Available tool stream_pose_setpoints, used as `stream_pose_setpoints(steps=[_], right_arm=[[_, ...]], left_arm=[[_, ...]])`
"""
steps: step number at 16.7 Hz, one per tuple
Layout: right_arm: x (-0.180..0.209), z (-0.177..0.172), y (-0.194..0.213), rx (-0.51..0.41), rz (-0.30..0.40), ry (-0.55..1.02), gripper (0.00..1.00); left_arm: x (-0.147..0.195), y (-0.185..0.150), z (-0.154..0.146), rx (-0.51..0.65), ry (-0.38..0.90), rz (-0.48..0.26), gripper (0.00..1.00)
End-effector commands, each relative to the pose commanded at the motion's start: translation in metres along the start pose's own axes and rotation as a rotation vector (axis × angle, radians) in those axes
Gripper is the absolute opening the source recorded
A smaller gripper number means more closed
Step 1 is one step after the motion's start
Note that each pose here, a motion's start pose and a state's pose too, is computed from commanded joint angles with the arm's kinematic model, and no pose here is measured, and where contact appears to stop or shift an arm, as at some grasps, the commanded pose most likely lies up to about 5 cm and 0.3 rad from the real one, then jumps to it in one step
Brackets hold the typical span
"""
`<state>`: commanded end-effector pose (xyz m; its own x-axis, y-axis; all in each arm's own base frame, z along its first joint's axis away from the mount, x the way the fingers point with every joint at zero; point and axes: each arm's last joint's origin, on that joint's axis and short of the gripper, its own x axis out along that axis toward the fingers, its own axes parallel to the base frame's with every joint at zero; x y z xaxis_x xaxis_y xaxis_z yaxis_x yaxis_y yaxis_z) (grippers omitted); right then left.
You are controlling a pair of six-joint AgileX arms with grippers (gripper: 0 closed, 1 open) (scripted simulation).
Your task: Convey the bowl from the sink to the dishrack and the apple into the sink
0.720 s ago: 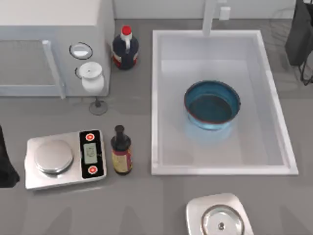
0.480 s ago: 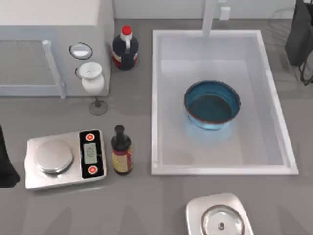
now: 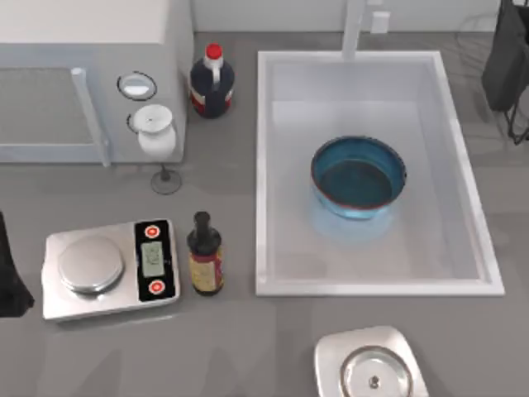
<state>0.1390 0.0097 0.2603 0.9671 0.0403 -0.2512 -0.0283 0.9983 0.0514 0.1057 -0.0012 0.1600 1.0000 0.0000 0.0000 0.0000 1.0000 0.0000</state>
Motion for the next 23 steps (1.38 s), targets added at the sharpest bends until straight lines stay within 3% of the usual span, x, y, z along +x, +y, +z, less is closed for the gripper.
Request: stream_pose_setpoints(steps=[6, 10, 16, 23], right_arm=[[0.088, 0.085, 0.04, 0.043, 0.058, 0.375, 1.0], [0.179, 0.098, 0.09, 0.054, 0.063, 0.651, 1.0], [0.294, 0.043, 0.176, 0.034, 0.012, 0.967, 1.0], [0.344, -0.034, 0.237, -0.004, -0.059, 1.107, 1.0]], left_arm=[[0.0, 0.0, 0.0, 0.0, 0.0, 0.0, 1.0], [0.0, 0.0, 0.0, 0.0, 0.0, 0.0, 1.0], [0.0, 0.0, 0.0, 0.0, 0.0, 0.0, 1.0], [0.0, 0.0, 0.0, 0.0, 0.0, 0.0, 1.0]])
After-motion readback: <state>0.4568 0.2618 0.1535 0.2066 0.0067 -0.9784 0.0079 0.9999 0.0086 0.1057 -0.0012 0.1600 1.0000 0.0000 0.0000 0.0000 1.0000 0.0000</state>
